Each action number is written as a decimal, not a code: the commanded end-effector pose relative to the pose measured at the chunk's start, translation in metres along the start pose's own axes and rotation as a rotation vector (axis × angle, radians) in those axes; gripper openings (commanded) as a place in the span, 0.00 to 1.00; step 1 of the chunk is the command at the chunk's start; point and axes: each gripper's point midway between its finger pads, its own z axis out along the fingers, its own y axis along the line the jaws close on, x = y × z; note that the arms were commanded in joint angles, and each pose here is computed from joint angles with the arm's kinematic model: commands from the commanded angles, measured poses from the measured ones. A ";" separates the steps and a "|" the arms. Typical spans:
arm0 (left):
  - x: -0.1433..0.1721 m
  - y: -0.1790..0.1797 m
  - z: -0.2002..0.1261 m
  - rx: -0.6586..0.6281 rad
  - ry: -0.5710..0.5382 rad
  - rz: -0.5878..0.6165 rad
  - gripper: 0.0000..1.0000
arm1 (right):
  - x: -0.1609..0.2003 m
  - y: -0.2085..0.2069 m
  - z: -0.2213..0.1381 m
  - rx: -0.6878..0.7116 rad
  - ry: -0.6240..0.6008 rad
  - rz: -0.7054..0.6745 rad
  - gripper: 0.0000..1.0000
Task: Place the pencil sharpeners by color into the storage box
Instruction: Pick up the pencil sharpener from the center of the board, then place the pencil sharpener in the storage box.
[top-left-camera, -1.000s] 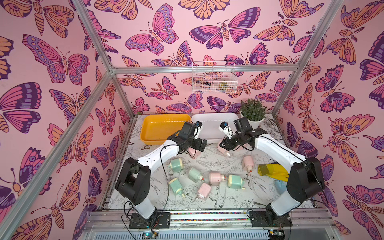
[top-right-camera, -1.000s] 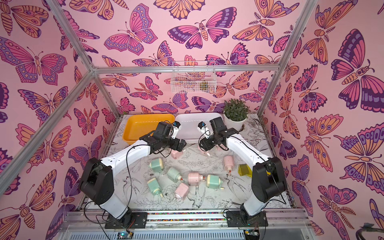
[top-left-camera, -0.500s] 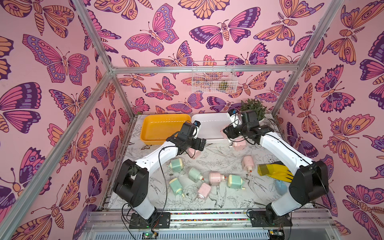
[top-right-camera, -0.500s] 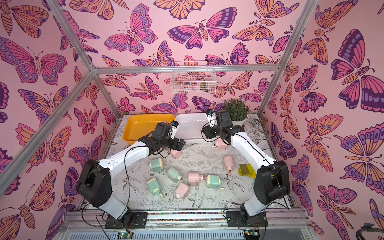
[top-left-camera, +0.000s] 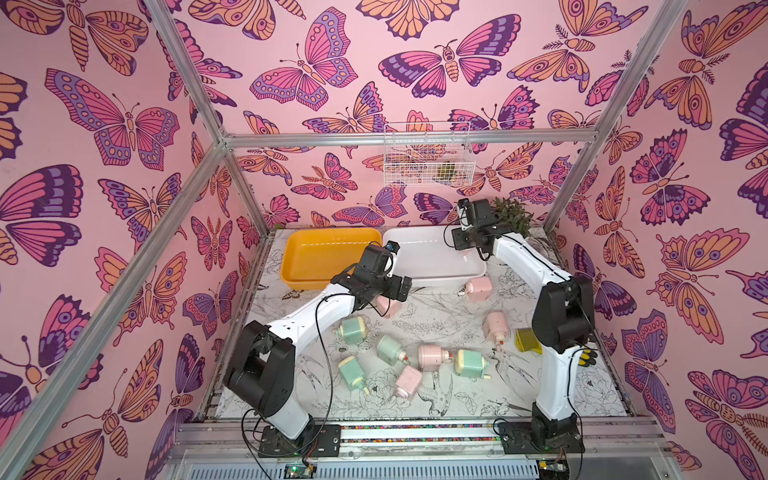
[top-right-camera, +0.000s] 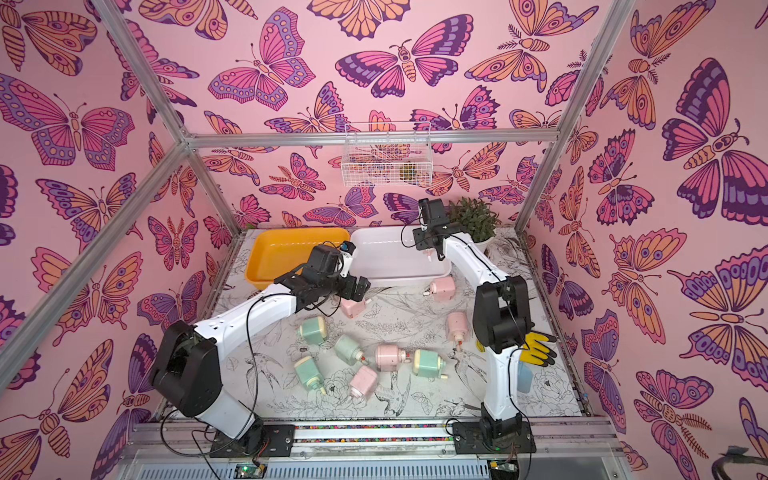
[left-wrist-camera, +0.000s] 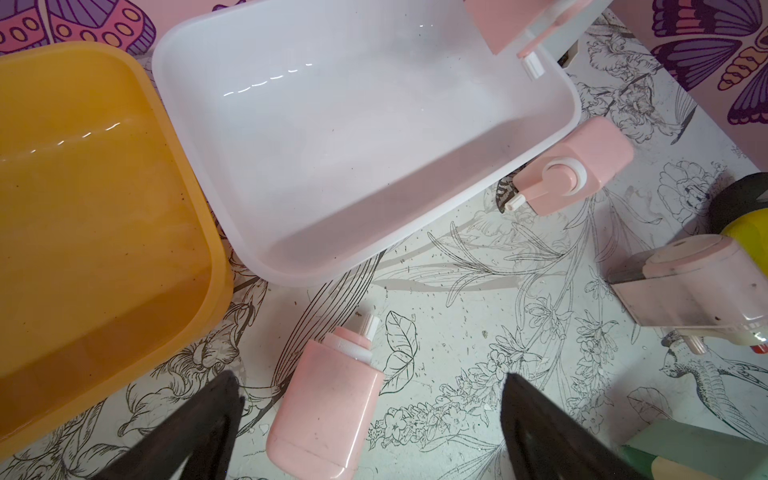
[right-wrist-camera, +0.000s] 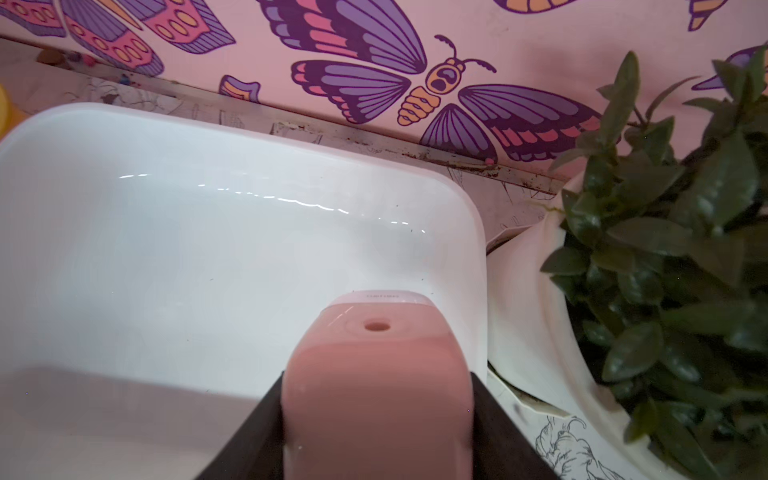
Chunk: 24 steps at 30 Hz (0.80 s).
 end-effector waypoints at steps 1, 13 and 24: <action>0.002 -0.005 -0.003 0.021 -0.010 -0.001 1.00 | 0.002 -0.007 0.005 0.049 0.064 0.011 0.00; 0.000 -0.010 0.003 0.051 -0.003 0.003 1.00 | 0.007 -0.022 0.059 0.124 0.117 0.046 0.00; 0.003 -0.011 0.005 0.055 0.007 -0.012 1.00 | 0.018 -0.010 0.091 0.033 0.115 0.061 0.15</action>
